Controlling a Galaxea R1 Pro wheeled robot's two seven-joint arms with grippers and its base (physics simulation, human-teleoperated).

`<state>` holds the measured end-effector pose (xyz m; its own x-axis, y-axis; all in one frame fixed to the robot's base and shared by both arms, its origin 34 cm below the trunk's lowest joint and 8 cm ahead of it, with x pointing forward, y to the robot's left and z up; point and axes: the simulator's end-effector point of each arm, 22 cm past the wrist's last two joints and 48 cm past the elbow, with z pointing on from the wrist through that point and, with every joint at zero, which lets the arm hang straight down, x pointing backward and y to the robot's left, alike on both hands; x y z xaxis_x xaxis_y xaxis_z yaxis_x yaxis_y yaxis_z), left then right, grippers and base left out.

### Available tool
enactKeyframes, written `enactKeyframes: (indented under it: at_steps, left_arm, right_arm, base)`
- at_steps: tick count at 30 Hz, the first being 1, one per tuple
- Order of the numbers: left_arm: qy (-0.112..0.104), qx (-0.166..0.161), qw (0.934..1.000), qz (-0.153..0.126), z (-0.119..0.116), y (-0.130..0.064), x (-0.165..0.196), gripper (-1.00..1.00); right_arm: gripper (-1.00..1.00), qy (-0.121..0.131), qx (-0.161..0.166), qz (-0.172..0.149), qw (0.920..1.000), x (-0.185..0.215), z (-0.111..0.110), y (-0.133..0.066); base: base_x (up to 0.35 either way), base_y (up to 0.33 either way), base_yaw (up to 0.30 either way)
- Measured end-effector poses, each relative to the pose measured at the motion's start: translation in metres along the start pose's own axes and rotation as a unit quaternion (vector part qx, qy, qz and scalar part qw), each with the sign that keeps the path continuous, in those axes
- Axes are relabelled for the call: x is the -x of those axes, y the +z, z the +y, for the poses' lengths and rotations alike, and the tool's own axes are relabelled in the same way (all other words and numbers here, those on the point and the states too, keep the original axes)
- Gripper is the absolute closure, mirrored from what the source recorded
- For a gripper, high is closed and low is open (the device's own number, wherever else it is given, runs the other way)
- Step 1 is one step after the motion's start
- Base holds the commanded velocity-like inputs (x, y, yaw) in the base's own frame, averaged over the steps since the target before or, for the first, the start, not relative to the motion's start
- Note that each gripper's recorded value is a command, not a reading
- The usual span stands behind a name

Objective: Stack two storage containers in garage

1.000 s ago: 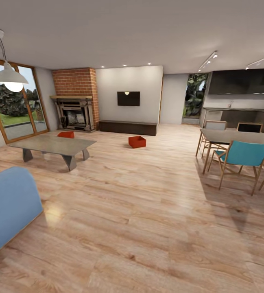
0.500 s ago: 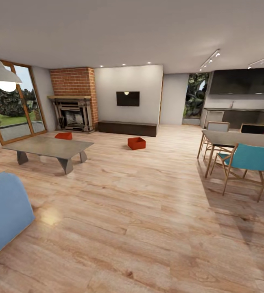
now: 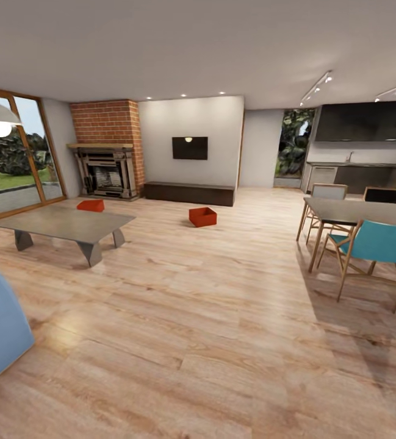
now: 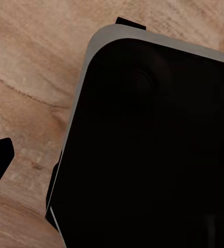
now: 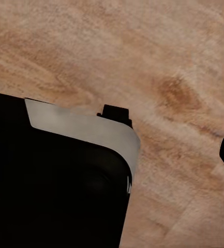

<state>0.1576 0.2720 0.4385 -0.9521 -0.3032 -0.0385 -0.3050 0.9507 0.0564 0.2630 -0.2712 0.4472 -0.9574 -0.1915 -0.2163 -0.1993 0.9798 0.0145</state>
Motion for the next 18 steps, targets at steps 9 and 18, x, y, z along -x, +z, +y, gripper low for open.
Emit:
enactKeyframes:
  at_steps: [9,18]
  left_arm:
    - [0.0,0.001,1.0,0.0,0.0013,0.0001,0.0004,-1.0]
    - [-0.001,0.001,1.0,0.0,0.0024,0.0001,0.0008,-1.0]
  right_arm:
    - [-1.0,0.0,0.0,-0.002,1.0,0.0008,0.0002,0.0]
    - [-1.0,0.0,0.0,-0.003,1.0,0.0014,0.0012,0.0001]
  base:
    - [0.308,-0.171,0.0]
    - [0.308,-0.146,0.0]
